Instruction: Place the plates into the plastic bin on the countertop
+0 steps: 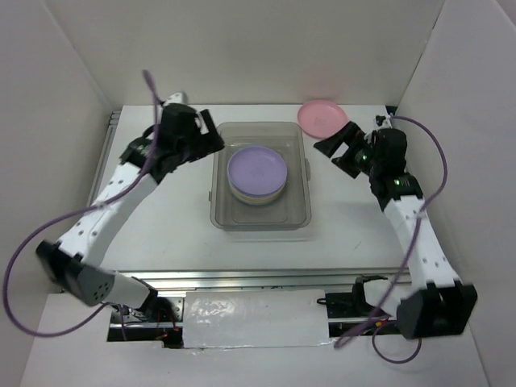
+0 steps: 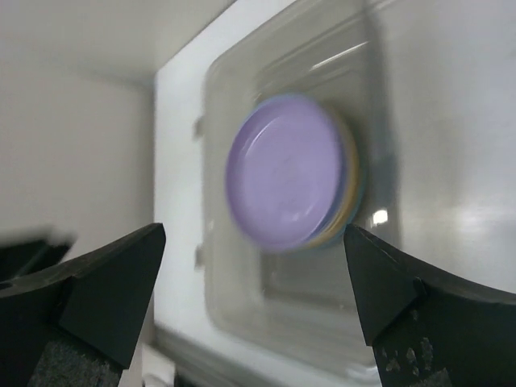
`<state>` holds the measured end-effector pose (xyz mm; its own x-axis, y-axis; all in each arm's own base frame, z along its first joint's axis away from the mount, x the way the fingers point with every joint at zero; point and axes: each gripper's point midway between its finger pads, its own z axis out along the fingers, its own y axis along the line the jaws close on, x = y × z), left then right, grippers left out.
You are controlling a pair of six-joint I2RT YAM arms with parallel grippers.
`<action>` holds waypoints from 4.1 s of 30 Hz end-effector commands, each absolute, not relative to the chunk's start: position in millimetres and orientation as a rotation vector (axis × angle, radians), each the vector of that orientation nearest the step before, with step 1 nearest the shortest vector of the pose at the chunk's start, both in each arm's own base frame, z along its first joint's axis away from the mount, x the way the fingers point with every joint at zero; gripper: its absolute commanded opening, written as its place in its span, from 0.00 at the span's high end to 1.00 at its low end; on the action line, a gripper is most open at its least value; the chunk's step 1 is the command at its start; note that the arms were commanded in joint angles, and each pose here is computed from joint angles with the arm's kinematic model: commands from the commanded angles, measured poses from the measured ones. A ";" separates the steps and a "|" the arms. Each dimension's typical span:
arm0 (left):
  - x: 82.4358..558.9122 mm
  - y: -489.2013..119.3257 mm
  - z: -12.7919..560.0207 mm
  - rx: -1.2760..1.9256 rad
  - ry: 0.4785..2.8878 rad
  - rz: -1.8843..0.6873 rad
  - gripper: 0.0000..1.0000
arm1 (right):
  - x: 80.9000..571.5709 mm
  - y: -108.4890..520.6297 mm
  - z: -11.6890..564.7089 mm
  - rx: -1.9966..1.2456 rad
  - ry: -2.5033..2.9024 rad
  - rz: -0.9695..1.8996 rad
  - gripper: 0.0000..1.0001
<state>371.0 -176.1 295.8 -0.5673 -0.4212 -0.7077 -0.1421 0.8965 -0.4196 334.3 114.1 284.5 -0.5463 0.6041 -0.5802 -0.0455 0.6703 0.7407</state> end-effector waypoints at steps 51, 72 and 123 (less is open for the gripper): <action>281.4 -59.8 204.5 -0.282 2.254 -0.329 0.01 | 619.7 -42.8 46.0 1.085 2.244 0.367 1.00; 275.9 -47.2 214.6 -0.342 2.194 -0.274 0.01 | 512.3 48.2 337.8 0.568 1.991 0.456 1.00; 268.8 -19.9 228.6 -0.462 2.113 -0.139 0.01 | 362.4 183.4 314.8 0.244 2.127 0.450 0.00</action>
<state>267.0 -30.7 214.8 -0.5393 -0.3684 -0.7572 -0.2329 0.9294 -0.2863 394.7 207.6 231.3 -0.7170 0.3148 -0.6219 0.0224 0.9021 0.4309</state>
